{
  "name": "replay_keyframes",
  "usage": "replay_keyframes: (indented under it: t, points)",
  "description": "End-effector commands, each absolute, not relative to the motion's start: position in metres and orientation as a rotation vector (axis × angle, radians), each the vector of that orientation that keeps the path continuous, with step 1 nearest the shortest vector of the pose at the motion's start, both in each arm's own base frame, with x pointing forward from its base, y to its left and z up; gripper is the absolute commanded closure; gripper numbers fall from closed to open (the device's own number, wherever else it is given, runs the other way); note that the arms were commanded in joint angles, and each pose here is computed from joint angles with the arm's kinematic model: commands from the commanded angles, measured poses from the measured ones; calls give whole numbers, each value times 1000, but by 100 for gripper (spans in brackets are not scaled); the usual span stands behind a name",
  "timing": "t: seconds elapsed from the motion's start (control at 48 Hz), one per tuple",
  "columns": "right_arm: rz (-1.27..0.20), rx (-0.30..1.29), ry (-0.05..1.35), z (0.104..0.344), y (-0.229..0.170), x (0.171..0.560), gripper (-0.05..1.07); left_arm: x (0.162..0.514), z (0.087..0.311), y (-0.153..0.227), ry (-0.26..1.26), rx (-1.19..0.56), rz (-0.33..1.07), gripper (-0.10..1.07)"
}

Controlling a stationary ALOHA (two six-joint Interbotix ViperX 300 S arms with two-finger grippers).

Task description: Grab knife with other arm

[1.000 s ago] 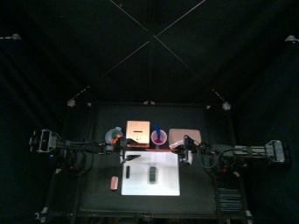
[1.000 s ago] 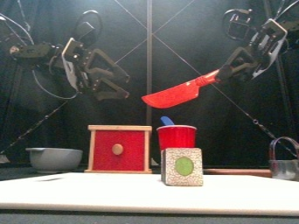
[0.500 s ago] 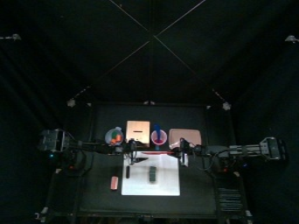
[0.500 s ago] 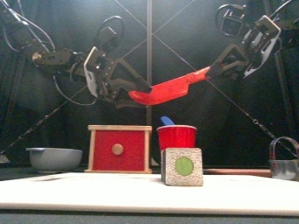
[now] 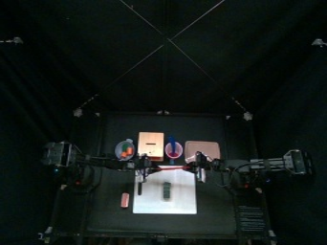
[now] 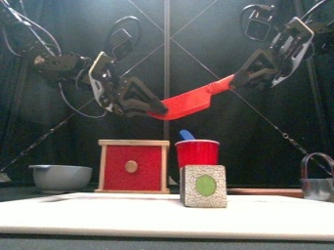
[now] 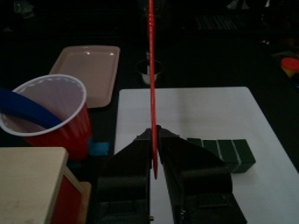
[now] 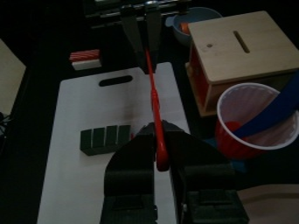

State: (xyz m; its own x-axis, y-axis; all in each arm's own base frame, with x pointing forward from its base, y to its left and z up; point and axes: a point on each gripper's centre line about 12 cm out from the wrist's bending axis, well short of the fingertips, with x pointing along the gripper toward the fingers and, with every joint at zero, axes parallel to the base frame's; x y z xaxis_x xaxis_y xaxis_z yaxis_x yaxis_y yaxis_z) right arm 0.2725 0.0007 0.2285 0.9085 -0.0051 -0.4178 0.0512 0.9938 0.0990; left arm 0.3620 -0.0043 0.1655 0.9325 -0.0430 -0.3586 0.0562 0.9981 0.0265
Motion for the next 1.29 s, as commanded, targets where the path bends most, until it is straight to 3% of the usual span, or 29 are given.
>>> replay_keyframes:
  t: [0.0,0.25,0.5,1.271]
  points:
    - [7,121,430,232,12,279,65,365,170,-16,364,43,-82,59]
    - [109,158,572,196,54,287,66,361,155,-52,435,50,-171,59]
    - [103,147,671,166,57,291,66,368,123,-50,517,26,-144,59]
    - [95,120,712,155,52,284,66,373,114,-39,618,45,-121,59]
